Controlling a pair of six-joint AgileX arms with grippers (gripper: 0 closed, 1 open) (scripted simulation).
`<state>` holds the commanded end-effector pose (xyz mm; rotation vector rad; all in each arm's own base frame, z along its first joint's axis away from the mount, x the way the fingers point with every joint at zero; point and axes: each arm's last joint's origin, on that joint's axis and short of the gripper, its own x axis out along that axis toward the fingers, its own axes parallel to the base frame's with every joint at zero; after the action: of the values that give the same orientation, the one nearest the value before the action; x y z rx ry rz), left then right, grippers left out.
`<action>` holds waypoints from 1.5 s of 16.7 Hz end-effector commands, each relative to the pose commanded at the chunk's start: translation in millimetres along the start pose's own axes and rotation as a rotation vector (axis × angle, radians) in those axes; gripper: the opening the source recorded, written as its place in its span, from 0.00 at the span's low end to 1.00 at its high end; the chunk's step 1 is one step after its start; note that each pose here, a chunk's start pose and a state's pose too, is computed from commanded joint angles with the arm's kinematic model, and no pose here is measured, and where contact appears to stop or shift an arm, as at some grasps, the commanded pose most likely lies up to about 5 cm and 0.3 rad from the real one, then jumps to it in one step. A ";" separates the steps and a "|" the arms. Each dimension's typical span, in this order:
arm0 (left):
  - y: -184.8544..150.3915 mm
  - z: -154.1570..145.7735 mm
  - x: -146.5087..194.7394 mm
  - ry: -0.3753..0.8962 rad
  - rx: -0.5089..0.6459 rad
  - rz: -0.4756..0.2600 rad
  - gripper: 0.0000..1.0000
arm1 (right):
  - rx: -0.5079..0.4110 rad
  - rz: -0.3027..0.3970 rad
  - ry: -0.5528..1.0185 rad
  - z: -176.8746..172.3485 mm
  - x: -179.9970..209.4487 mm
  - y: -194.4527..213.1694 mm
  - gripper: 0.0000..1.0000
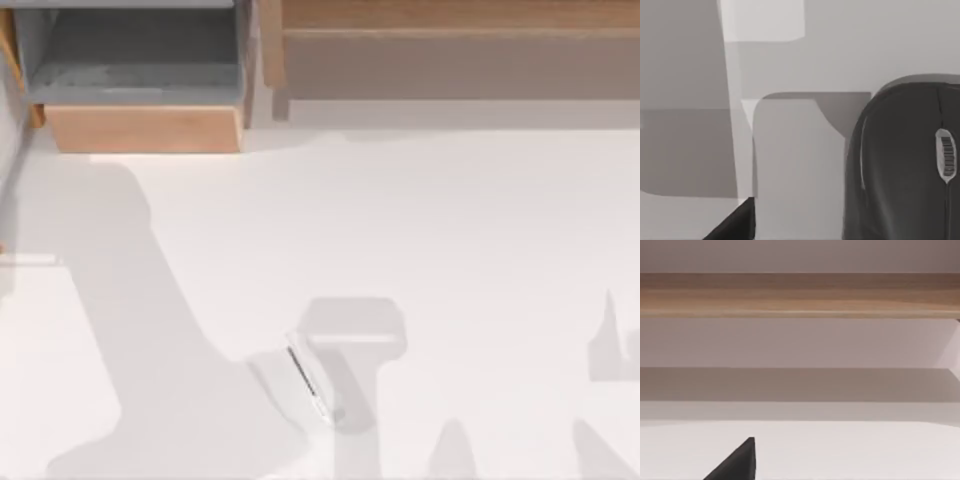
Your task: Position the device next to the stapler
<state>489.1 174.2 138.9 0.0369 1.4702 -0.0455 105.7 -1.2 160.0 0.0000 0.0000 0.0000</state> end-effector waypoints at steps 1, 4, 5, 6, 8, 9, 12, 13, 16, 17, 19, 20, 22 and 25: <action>0.0 0.0 0.0 0.000 0.000 0.000 1.00 | 0.000 0.000 0.000 0.0 0.0 0.0 1.00; 0.0 0.0 0.0 0.000 0.000 0.000 0.77 | 0.000 0.000 0.000 0.0 0.0 0.0 1.00; 0.0 0.0 0.0 0.000 0.000 0.000 0.70 | 0.000 0.000 0.000 0.0 0.0 0.0 1.00; 0.0 0.0 0.0 0.000 0.000 0.000 0.62 | 0.000 0.000 0.000 0.0 0.0 0.0 1.00; 0.0 0.0 0.0 0.000 0.000 0.000 0.47 | 0.000 0.000 0.000 0.0 0.0 0.0 1.00; 0.0 0.0 0.0 0.000 0.000 0.000 0.40 | 0.000 0.000 0.000 0.0 0.0 0.0 1.00; 0.0 0.0 0.0 0.000 0.000 0.000 0.17 | 0.000 0.000 0.000 0.0 0.0 0.0 1.00; 0.0 0.0 0.0 0.000 0.000 0.000 0.10 | 0.000 0.000 0.000 0.0 0.0 0.0 1.00; 0.0 0.0 0.0 0.000 0.000 0.000 0.00 | 0.000 0.000 0.000 0.0 0.0 0.0 1.00; 0.0 0.0 0.0 0.000 0.000 0.000 0.00 | 0.000 0.000 0.000 0.0 0.0 0.0 1.00; 0.0 0.0 0.0 0.000 0.000 0.000 0.00 | 0.000 0.000 0.000 0.0 0.0 0.0 1.00; 0.0 0.0 0.0 0.000 0.000 0.000 0.00 | 0.000 0.000 0.000 0.0 0.0 0.0 1.00; 0.0 0.0 0.0 0.000 0.000 0.000 0.00 | 0.000 0.000 0.000 0.0 0.0 0.0 1.00; 1.5 -0.9 -1.2 0.000 -0.001 0.001 0.00 | 0.000 0.000 0.000 0.0 0.0 0.0 1.00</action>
<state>488.1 175.8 140.0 0.0365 1.4704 -0.0435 105.7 -1.2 160.0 0.0000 0.0000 0.0000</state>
